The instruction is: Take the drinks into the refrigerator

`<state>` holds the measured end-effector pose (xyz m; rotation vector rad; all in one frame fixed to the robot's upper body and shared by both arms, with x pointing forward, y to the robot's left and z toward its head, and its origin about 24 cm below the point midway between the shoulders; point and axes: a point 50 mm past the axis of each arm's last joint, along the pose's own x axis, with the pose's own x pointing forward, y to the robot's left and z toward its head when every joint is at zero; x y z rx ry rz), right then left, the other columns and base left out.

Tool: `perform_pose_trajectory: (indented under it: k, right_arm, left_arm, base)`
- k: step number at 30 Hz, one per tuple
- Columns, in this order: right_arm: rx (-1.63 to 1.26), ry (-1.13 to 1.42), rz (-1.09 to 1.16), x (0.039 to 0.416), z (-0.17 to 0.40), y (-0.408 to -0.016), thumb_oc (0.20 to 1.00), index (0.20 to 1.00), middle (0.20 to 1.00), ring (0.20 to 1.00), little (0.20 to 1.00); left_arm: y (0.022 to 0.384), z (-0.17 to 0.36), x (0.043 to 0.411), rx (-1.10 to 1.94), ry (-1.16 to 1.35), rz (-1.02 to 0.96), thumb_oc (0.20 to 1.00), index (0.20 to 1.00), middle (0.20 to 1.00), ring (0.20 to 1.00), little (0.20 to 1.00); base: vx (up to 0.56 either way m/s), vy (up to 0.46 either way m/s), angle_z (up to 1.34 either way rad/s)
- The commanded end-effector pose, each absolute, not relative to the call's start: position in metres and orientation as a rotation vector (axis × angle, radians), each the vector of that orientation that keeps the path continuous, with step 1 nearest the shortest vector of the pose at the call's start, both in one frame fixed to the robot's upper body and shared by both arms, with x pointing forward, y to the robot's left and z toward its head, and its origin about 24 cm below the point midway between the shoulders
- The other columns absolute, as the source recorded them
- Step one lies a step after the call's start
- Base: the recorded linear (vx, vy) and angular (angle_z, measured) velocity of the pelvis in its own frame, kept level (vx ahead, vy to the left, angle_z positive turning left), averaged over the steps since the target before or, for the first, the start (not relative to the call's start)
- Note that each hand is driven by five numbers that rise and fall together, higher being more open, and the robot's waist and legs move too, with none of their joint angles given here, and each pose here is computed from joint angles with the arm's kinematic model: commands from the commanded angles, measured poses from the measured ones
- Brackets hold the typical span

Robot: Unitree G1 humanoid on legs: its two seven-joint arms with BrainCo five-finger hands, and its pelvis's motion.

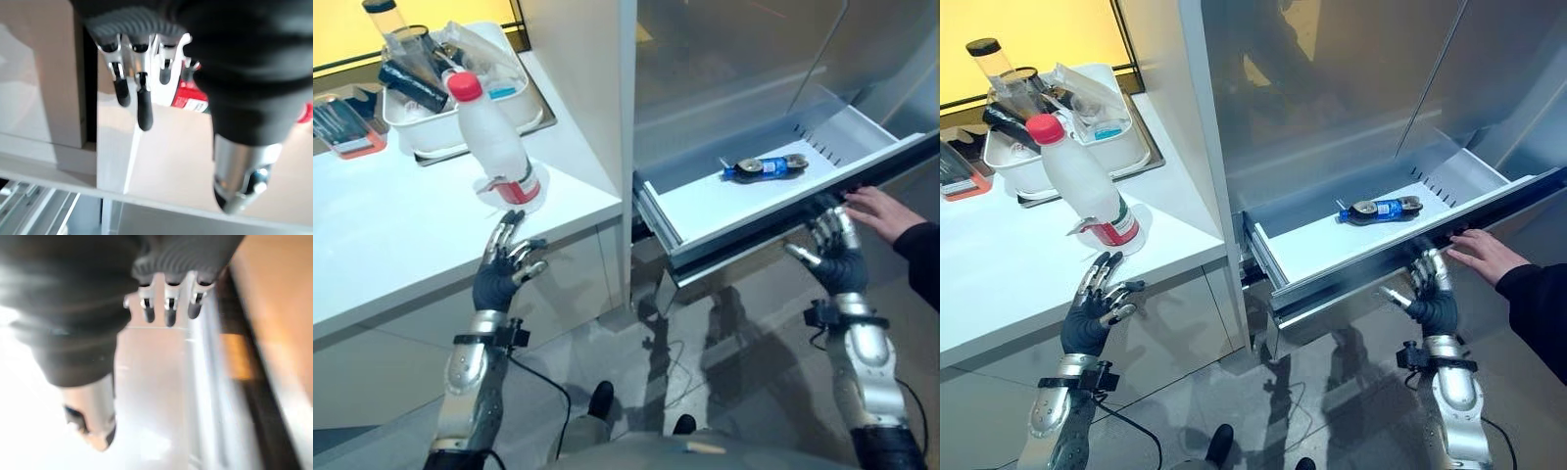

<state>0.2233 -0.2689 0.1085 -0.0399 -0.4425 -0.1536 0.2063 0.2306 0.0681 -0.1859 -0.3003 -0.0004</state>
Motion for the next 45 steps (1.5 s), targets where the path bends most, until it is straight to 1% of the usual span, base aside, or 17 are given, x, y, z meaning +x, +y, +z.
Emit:
perform_pose_trajectory:
  k: [1, 7, 16, 27, 32, 37, 43, 45]
  right_arm:
    - [-0.073, -0.718, -0.102, 0.225, 0.166, -0.273, 1.0, 1.0, 1.0, 1.0, 1.0]
    - [-0.124, -0.825, -0.048, 0.221, 0.195, -0.272, 1.0, 1.0, 1.0, 1.0, 1.0]
    - [-0.147, -0.849, -0.001, 0.221, 0.205, -0.27, 1.0, 1.0, 1.0, 1.0, 1.0]
    - [-0.149, -0.793, 0.072, 0.225, 0.199, -0.263, 1.0, 1.0, 1.0, 1.0, 1.0]
    - [-0.14, -0.78, 0.13, 0.231, 0.2, -0.255, 1.0, 1.0, 1.0, 1.0, 1.0]
    - [-0.146, -0.765, 0.193, 0.236, 0.201, -0.246, 1.0, 1.0, 1.0, 1.0, 1.0]
    - [-0.134, -0.728, 0.238, 0.242, 0.198, -0.241, 1.0, 1.0, 1.0, 1.0, 1.0]
    - [-0.128, -0.709, 0.272, 0.246, 0.196, -0.237, 1.0, 1.0, 1.0, 1.0, 1.0]
  left_arm:
    - [0.248, 0.113, 0.199, -0.112, -0.521, 0.02, 1.0, 1.0, 1.0, 1.0, 1.0]
    - [0.254, 0.132, 0.189, -0.082, -0.61, 0.025, 1.0, 1.0, 1.0, 1.0, 1.0]
    - [0.261, 0.141, 0.179, -0.073, -0.665, 0.053, 1.0, 1.0, 1.0, 1.0, 1.0]
    - [0.285, 0.14, 0.175, 0.044, -0.649, 0.224, 1.0, 1.0, 1.0, 1.0, 1.0]
    - [0.29, 0.146, 0.182, 0.114, -0.659, 0.255, 1.0, 1.0, 1.0, 1.0, 1.0]
    - [0.293, 0.155, 0.191, 0.102, -0.7, 0.264, 1.0, 1.0, 1.0, 1.0, 1.0]
    - [0.294, 0.178, 0.202, 0.238, -0.745, 0.248, 1.0, 1.0, 1.0, 1.0, 1.0]
    - [0.297, 0.187, 0.213, 0.283, -0.754, 0.253, 1.0, 1.0, 1.0, 1.0, 1.0]
  base:
    - [0.0, 0.0, 0.0]
    - [0.0, 0.0, 0.0]
    - [0.0, 0.006, -0.02]
    - [0.01, -0.005, -0.02]
    - [0.03, -0.014, -0.05]
    - [0.03, -0.002, -0.11]
    - [0.03, 0.007, -0.1]
    - [0.04, 0.015, -0.07]
